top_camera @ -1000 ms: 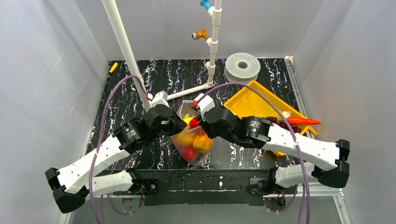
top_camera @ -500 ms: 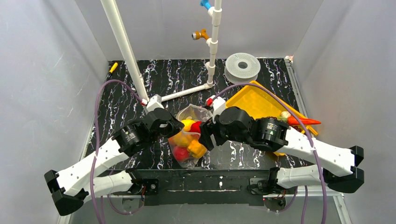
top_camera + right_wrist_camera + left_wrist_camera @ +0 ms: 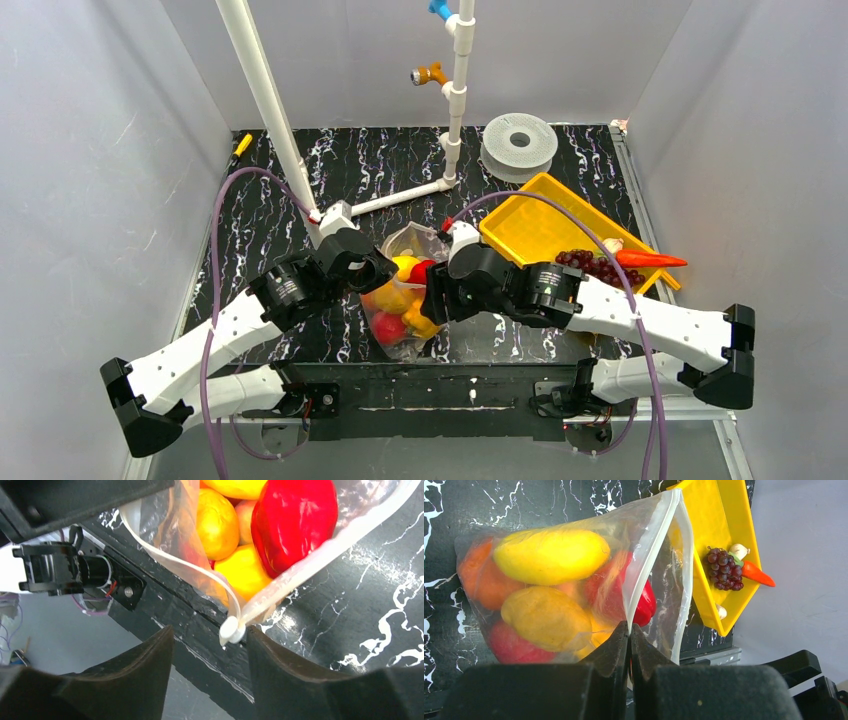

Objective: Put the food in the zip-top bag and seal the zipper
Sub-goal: Adjust the zipper food storage bag at the center of the board.

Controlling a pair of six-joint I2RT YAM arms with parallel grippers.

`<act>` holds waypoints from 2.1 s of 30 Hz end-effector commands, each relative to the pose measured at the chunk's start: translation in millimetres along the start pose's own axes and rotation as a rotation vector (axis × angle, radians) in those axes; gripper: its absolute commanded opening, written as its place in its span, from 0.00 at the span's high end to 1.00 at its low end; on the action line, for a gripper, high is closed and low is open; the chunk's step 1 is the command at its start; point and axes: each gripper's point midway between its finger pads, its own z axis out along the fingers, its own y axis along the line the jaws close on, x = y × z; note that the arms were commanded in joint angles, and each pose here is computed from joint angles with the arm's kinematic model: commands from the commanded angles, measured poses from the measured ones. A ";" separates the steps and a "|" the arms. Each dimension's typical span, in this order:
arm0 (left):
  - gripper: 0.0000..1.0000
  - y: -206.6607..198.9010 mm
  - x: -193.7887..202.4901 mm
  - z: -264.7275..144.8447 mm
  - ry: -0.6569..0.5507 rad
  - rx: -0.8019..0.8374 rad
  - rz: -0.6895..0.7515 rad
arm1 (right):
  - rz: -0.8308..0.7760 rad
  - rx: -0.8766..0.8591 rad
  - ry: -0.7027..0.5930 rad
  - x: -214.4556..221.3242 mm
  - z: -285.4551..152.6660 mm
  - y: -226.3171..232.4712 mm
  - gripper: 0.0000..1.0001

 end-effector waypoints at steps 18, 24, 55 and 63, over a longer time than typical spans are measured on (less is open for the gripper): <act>1.00 -4.2 -12.3 -9.6 -0.038 0.019 -0.010 | 0.088 0.218 -0.143 -21.0 30.2 -31.6 0.58; 1.00 -3.1 -11.2 -9.5 -0.035 0.019 -0.005 | 0.039 0.217 -0.148 -26.8 36.2 -28.0 0.62; 0.19 -27.8 -14.5 -118.7 -0.101 0.579 0.785 | -0.906 -0.218 -0.370 -76.6 -2.5 10.9 0.99; 0.02 -59.8 20.6 -109.8 -0.258 0.960 1.168 | -1.064 -0.395 -0.402 -48.5 -19.6 22.9 0.99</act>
